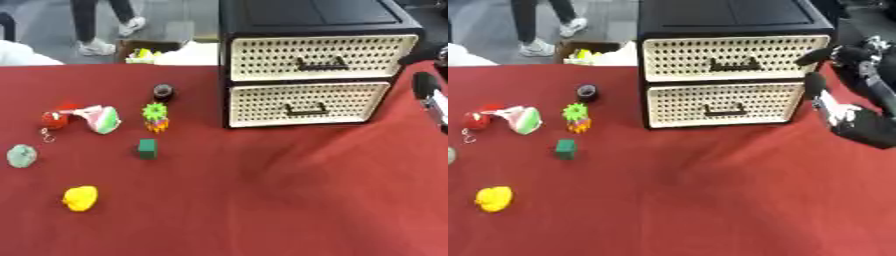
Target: Pick up objects from table and place into drawer.
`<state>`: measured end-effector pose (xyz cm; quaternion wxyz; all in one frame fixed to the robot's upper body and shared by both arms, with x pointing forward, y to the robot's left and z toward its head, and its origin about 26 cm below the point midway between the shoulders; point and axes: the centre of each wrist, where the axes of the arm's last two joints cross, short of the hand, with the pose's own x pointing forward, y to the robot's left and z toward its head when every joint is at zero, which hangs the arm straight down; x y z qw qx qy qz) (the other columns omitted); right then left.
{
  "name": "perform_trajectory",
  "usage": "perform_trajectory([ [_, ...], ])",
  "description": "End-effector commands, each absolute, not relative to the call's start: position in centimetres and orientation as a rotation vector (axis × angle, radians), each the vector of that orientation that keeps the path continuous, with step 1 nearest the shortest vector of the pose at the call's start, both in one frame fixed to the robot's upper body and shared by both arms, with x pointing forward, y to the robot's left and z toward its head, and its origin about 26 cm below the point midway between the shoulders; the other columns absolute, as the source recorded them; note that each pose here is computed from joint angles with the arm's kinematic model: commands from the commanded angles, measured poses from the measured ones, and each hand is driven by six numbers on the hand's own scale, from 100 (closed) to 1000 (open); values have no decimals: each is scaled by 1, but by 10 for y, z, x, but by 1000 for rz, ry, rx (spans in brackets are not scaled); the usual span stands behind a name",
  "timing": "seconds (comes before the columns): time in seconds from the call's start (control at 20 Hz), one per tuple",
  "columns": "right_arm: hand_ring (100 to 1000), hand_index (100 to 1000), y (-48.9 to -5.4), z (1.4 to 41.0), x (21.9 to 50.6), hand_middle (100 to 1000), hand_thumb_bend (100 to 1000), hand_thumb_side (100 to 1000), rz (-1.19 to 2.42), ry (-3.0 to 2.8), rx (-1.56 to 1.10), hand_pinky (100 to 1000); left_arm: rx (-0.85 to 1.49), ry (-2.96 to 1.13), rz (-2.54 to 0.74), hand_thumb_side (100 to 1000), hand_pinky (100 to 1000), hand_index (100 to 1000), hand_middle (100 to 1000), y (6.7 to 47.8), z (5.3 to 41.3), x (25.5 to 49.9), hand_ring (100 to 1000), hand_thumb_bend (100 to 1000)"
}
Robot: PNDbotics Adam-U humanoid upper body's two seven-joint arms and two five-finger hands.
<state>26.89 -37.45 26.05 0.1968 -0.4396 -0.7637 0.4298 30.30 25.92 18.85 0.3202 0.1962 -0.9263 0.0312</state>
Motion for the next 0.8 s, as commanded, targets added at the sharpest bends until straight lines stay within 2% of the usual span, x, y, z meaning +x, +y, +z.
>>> perform_trajectory([
  [0.05, 100, 716, -370, 283, 267, 100, 100, 1000, 1309, -2103, -1233, 100, 516, -2462, 57, 800, 651, 747, 657, 261, 196, 300, 547, 100],
  [0.8, 100, 730, -347, 321, 274, 100, 100, 1000, 1436, -1976, -1153, 100, 496, -2465, 38, 800, 650, 747, 658, 259, 196, 301, 546, 100],
])
